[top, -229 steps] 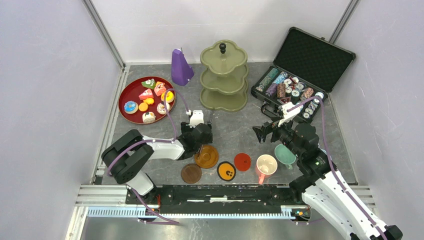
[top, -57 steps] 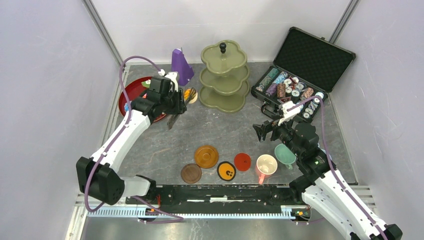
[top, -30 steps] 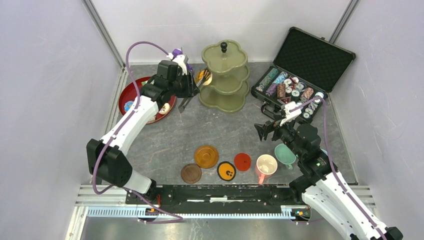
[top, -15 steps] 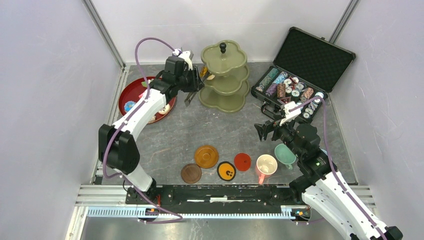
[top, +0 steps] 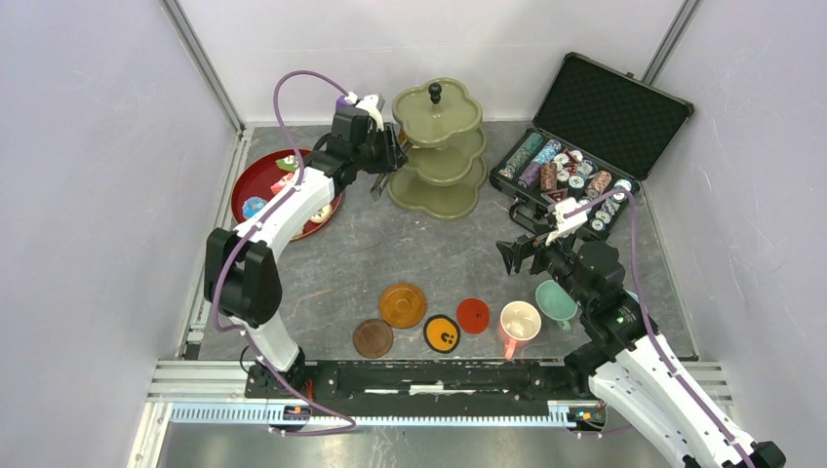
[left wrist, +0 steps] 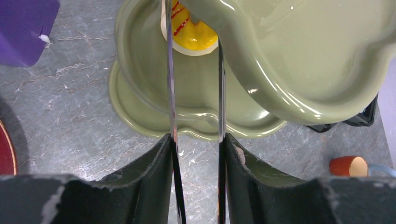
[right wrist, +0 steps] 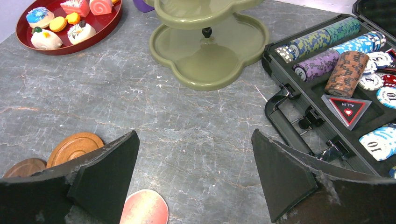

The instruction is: Serve the afternoon tea

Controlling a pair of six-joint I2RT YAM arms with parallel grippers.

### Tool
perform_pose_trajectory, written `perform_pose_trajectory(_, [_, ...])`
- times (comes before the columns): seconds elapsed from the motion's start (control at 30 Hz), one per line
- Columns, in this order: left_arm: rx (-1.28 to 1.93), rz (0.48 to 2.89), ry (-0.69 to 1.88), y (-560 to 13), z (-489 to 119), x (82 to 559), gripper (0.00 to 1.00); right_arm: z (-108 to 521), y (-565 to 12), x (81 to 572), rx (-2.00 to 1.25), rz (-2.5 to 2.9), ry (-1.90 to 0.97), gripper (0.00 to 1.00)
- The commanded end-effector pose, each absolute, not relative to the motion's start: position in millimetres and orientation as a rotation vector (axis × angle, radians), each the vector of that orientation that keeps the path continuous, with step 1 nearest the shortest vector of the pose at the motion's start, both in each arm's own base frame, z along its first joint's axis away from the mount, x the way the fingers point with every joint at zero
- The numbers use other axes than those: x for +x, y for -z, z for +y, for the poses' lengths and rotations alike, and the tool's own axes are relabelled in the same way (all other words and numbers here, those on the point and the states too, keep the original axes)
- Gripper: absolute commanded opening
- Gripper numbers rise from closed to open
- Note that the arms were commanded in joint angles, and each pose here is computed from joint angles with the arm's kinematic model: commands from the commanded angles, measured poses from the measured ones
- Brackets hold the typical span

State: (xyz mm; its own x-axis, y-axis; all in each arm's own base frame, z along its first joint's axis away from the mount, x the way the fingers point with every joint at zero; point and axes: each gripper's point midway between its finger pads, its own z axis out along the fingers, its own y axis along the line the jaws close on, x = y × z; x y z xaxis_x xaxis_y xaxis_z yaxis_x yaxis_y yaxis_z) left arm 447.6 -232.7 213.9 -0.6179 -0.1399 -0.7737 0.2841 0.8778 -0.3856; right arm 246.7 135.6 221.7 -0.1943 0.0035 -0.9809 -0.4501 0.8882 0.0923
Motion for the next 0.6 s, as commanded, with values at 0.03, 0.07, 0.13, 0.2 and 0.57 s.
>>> perform_pose_trajectory(0.03, [0.082,2.046,0.662,-247.2,-247.9,466.7,0.47,134.4,-235.7,248.9,-0.325,1.688,-0.423,0.98])
perform_pose_trajectory(0.07, [0.083,2.046,0.658,-246.9,-248.2,467.9,0.47,134.4,-235.1,248.9,-0.326,1.689,-0.423,0.98])
perform_pose_trajectory(0.13, [0.084,2.05,0.653,-244.5,-249.1,470.7,0.48,134.2,-235.3,248.6,-0.326,1.689,-0.423,0.98])
perform_pose_trajectory(0.2, [0.085,2.055,0.651,-242.3,-249.7,472.7,0.49,133.6,-235.7,248.4,-0.323,1.688,-0.421,0.98])
perform_pose_trajectory(0.57, [0.09,2.064,0.633,-238.1,-248.4,473.8,0.57,134.7,-234.6,249.0,-0.327,1.693,-0.423,0.98])
